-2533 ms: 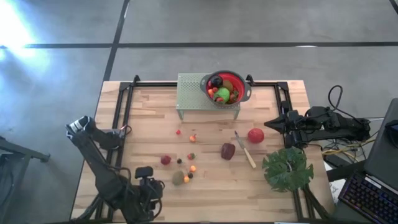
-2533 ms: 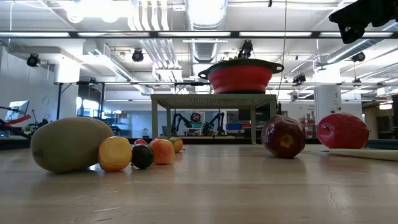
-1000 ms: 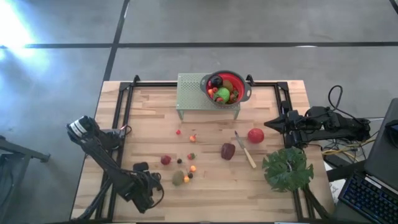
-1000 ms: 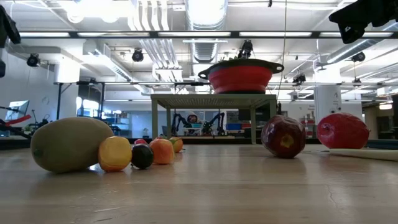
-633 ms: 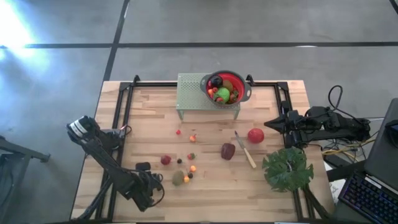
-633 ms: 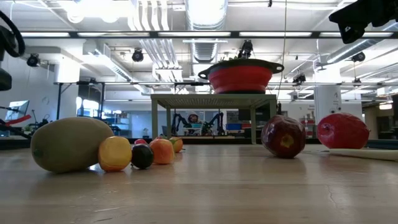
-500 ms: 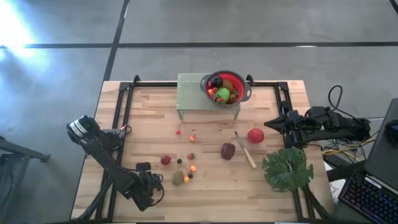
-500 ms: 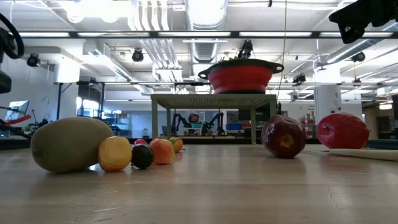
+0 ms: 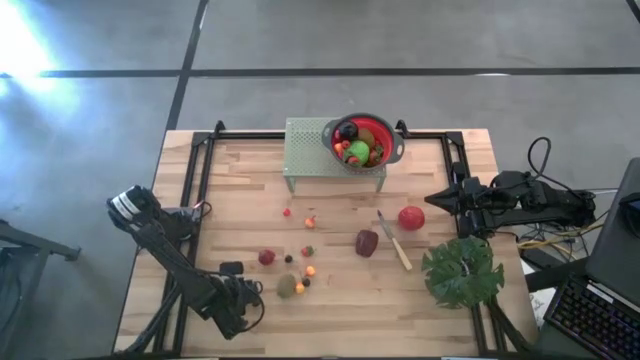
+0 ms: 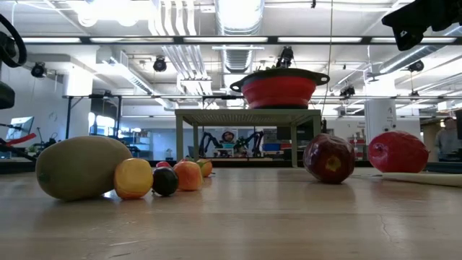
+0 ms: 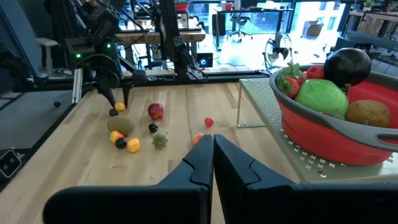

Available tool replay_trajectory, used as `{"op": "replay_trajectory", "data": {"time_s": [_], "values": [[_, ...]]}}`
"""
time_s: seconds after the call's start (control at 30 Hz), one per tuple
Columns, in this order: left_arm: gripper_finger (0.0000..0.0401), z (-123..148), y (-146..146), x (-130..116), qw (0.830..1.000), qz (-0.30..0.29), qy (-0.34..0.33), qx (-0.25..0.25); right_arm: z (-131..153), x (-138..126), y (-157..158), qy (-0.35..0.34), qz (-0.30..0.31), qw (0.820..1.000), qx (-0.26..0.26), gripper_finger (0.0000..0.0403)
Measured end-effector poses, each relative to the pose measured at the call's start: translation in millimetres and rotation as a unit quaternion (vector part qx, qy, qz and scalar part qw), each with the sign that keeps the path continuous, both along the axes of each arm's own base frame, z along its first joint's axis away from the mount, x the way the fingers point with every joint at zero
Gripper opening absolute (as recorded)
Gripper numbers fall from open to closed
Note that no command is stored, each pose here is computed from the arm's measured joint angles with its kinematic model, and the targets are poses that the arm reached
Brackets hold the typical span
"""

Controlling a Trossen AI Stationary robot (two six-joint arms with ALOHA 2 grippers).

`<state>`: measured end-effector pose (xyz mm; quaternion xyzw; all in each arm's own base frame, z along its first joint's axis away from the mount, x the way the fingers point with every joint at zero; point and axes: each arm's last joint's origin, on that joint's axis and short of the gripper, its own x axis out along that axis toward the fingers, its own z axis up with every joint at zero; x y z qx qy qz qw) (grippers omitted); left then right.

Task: Pick & Place Fruit
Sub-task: Put the orange peach into the black strainer bowl on the shelf

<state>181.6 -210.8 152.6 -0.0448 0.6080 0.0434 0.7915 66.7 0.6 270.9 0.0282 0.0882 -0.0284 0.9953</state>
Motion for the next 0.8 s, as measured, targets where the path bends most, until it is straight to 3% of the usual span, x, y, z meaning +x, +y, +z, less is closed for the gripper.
{"op": "replay_trajectory", "data": {"time_s": [0.17, 0.57, 0.67, 0.8], "values": [[0.0131, 0.0, -0.2, 0.2, 1.000, 0.000, -0.001, -0.001, -0.1, 0.0, 0.0, 0.000, 0.000, 1.000, 0.000, 0.0008], [0.0135, 16.4, -1.8, 3.7, 1.000, 0.002, -0.002, -0.009, 0.0, 0.0, 0.0, 0.000, 0.000, 1.000, 0.000, 0.0008], [0.0130, 26.2, -0.5, 6.3, 1.000, 0.000, 0.000, 0.001, -0.1, 0.0, 0.0, 0.000, 0.000, 1.000, 0.000, 0.0008], [0.0134, 36.6, 2.7, 15.9, 0.997, -0.007, -0.060, 0.041, -0.1, 0.0, 0.0, 0.000, 0.000, 1.000, 0.000, 0.0008]]}}
